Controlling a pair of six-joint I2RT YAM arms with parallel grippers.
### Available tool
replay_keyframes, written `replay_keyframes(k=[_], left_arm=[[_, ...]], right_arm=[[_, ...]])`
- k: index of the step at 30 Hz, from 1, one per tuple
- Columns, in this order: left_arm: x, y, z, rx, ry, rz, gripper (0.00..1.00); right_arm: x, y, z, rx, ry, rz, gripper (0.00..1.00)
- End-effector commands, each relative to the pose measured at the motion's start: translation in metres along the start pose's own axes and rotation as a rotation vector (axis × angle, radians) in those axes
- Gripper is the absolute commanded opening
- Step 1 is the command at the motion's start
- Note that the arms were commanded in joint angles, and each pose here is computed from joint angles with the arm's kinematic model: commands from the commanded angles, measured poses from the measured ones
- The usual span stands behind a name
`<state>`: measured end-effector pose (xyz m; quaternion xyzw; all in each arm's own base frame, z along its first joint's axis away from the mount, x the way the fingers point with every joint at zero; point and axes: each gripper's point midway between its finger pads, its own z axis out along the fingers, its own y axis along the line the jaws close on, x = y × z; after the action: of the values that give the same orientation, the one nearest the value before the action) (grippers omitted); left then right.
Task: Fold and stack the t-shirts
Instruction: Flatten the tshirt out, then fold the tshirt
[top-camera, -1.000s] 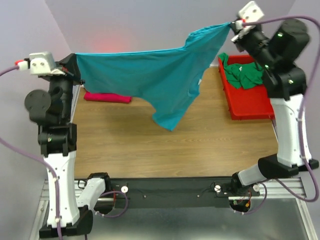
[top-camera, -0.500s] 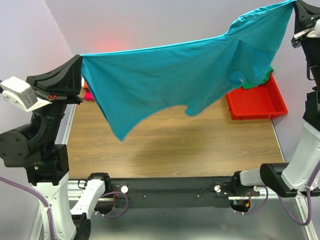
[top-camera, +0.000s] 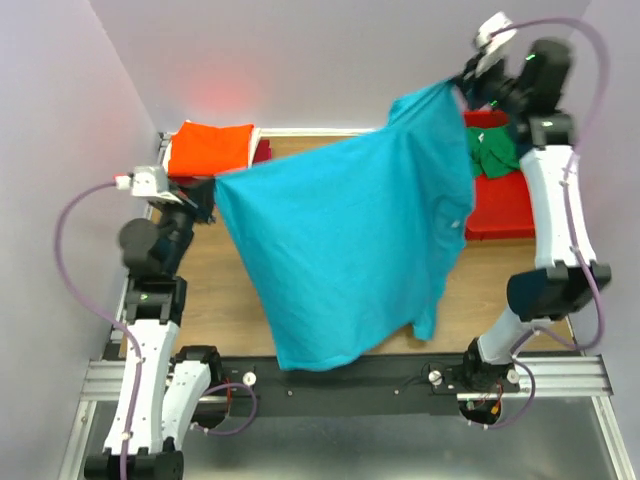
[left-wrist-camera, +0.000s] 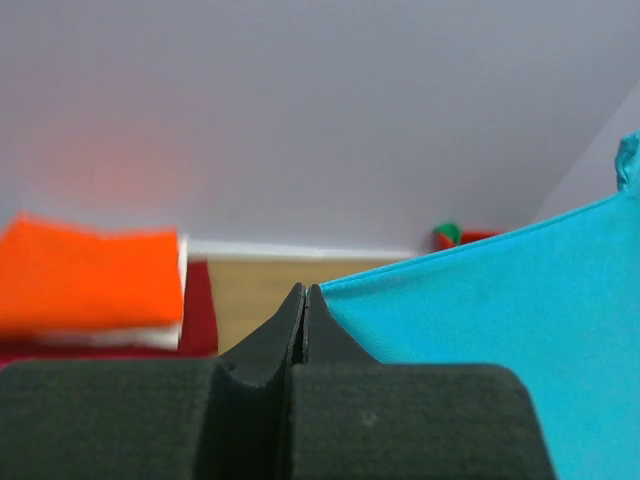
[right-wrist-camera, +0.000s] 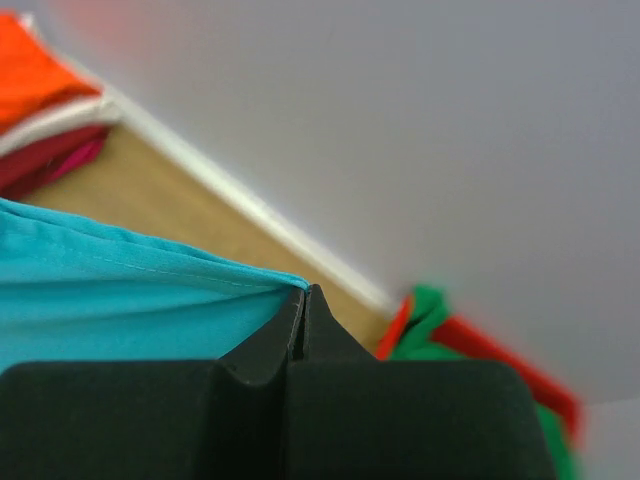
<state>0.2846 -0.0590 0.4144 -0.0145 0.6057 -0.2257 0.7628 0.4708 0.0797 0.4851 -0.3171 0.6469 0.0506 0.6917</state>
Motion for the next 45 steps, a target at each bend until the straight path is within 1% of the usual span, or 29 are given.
replay_keyframes(k=[1, 2, 3, 4, 5, 6, 8, 9, 10, 12, 13, 17, 20, 21, 23, 27, 33, 34, 36, 38, 39, 42, 44, 45], left_arm=[[0.081, 0.060, 0.001, -0.234, 0.070, -0.184, 0.00], [0.120, 0.076, -0.006, -0.282, 0.132, -0.221, 0.00], [0.143, 0.090, -0.003, -0.334, 0.162, -0.252, 0.00], [0.170, 0.101, -0.008, -0.381, 0.205, -0.300, 0.00], [0.184, 0.109, -0.007, -0.414, 0.227, -0.323, 0.00], [0.215, 0.124, -0.007, -0.467, 0.303, -0.342, 0.00], [0.232, 0.137, 0.003, -0.499, 0.337, -0.355, 0.00], [0.261, 0.150, 0.004, -0.539, 0.413, -0.360, 0.00], [0.261, 0.154, 0.016, -0.539, 0.419, -0.362, 0.00], [0.272, 0.166, 0.025, -0.557, 0.463, -0.329, 0.00], [0.280, 0.174, 0.032, -0.578, 0.492, -0.321, 0.00], [0.285, 0.201, 0.040, -0.635, 0.520, -0.246, 0.00], [0.287, 0.207, 0.049, -0.626, 0.554, -0.212, 0.00], [0.298, 0.211, 0.046, -0.619, 0.602, -0.196, 0.00], [0.298, 0.215, 0.055, -0.617, 0.617, -0.176, 0.00], [0.313, 0.217, 0.056, -0.592, 0.682, -0.180, 0.00], [0.306, 0.219, 0.061, -0.585, 0.682, -0.147, 0.00], [0.301, 0.218, 0.061, -0.585, 0.673, -0.141, 0.00], [0.297, 0.217, 0.060, -0.586, 0.671, -0.132, 0.00], [0.290, 0.214, 0.059, -0.582, 0.666, -0.122, 0.00], [0.284, 0.212, 0.058, -0.581, 0.655, -0.120, 0.00], [0.277, 0.203, 0.054, -0.562, 0.654, -0.125, 0.00], [0.277, 0.199, 0.047, -0.555, 0.661, -0.133, 0.00], [0.272, 0.195, 0.046, -0.546, 0.654, -0.133, 0.00]], right_arm=[[0.097, 0.053, 0.054, -0.194, 0.124, 0.168, 0.00], [0.119, 0.061, 0.066, -0.210, 0.154, 0.180, 0.01], [0.160, 0.082, 0.083, -0.252, 0.220, 0.216, 0.01], [0.181, 0.087, 0.095, -0.254, 0.248, 0.216, 0.01], [0.199, 0.096, 0.104, -0.266, 0.277, 0.226, 0.00], [0.238, 0.117, 0.121, -0.302, 0.341, 0.254, 0.01], [0.261, 0.122, 0.137, -0.288, 0.380, 0.252, 0.00], [0.274, 0.132, 0.144, -0.296, 0.399, 0.255, 0.01], [0.294, 0.132, 0.155, -0.276, 0.425, 0.251, 0.01], [0.306, 0.134, 0.166, -0.255, 0.439, 0.255, 0.01], [0.321, 0.135, 0.171, -0.240, 0.464, 0.258, 0.01], [0.318, 0.123, 0.183, -0.194, 0.450, 0.227, 0.01], [0.312, 0.121, 0.185, -0.200, 0.430, 0.214, 0.01], [0.310, 0.121, 0.185, -0.205, 0.426, 0.210, 0.01], [0.302, 0.119, 0.183, -0.204, 0.414, 0.202, 0.00], [0.292, 0.117, 0.173, -0.205, 0.410, 0.184, 0.01], [0.274, 0.124, 0.152, -0.241, 0.394, 0.179, 0.01], [0.263, 0.123, 0.148, -0.241, 0.377, 0.172, 0.01], [0.265, 0.129, 0.139, -0.256, 0.384, 0.178, 0.01], [0.252, 0.129, 0.131, -0.261, 0.364, 0.170, 0.01], [0.257, 0.133, 0.125, -0.268, 0.380, 0.179, 0.01], [0.256, 0.138, 0.111, -0.276, 0.385, 0.175, 0.01], [0.248, 0.138, 0.103, -0.271, 0.375, 0.164, 0.01], [0.256, 0.144, 0.097, -0.282, 0.392, 0.171, 0.01]])
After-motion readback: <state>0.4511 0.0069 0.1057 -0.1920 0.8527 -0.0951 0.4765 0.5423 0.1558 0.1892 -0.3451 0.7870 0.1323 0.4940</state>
